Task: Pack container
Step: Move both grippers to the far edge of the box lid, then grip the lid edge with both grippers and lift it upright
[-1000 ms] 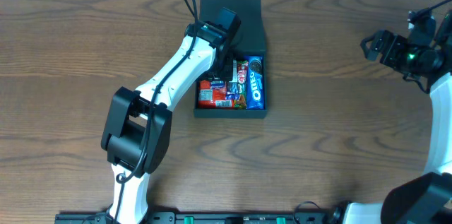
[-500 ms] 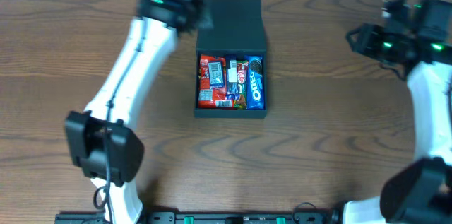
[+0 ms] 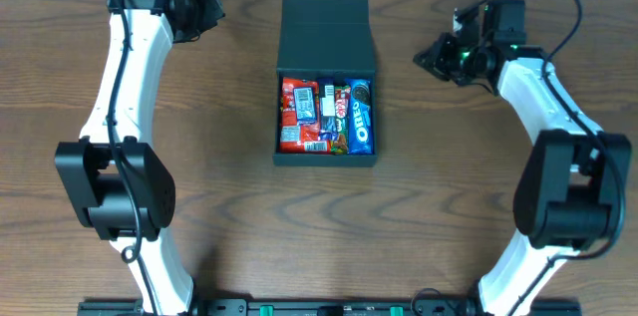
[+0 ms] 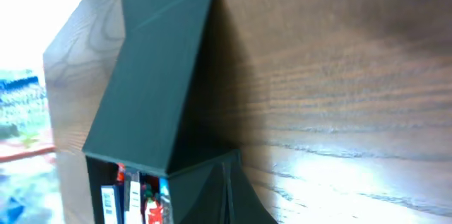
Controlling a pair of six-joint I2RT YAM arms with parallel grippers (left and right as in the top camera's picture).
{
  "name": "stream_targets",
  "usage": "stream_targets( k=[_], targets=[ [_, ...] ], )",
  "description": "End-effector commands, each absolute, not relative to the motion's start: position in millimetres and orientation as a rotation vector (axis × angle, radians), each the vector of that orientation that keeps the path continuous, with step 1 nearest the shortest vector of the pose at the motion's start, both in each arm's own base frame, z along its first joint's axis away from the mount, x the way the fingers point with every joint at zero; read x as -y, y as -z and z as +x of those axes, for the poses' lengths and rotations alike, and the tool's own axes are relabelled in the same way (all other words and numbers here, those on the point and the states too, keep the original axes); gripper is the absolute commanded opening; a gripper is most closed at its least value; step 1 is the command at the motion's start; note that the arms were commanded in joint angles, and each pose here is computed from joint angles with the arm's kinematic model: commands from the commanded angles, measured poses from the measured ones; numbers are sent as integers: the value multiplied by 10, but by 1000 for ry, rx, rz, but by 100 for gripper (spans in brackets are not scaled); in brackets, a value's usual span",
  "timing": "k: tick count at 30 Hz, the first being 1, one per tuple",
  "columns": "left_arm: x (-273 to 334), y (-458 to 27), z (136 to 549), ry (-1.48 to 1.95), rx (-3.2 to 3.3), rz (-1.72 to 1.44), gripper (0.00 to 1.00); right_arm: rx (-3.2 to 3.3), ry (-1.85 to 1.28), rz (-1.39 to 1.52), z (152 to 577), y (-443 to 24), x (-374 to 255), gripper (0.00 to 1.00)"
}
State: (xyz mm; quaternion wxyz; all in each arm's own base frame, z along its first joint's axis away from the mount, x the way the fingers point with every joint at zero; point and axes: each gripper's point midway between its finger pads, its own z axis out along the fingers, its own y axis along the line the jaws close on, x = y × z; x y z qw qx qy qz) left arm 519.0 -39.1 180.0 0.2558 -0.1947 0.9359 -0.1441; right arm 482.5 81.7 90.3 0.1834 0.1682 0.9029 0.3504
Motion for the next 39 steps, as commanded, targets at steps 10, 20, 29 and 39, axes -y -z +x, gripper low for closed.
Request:
stream_targets(
  k=[10, 20, 29, 39],
  targets=[
    [1001, -761, 5495, 941, -2618, -661, 6, -2451, -1141, 562, 5117, -744, -976, 2],
    [1263, -356, 5668, 1023, -2746, -720, 5, -2490, -1494, 607, 5359, -377, -1233, 2],
    [1560, -153, 5483, 1083, -2844, -694, 6, -2545, -1520, 594, 5268, -268, -1335, 2],
    [1575, -57, 5409, 1044, -2885, -694, 6, -2594, -1544, 581, 5174, -124, -1525, 2]
  ],
)
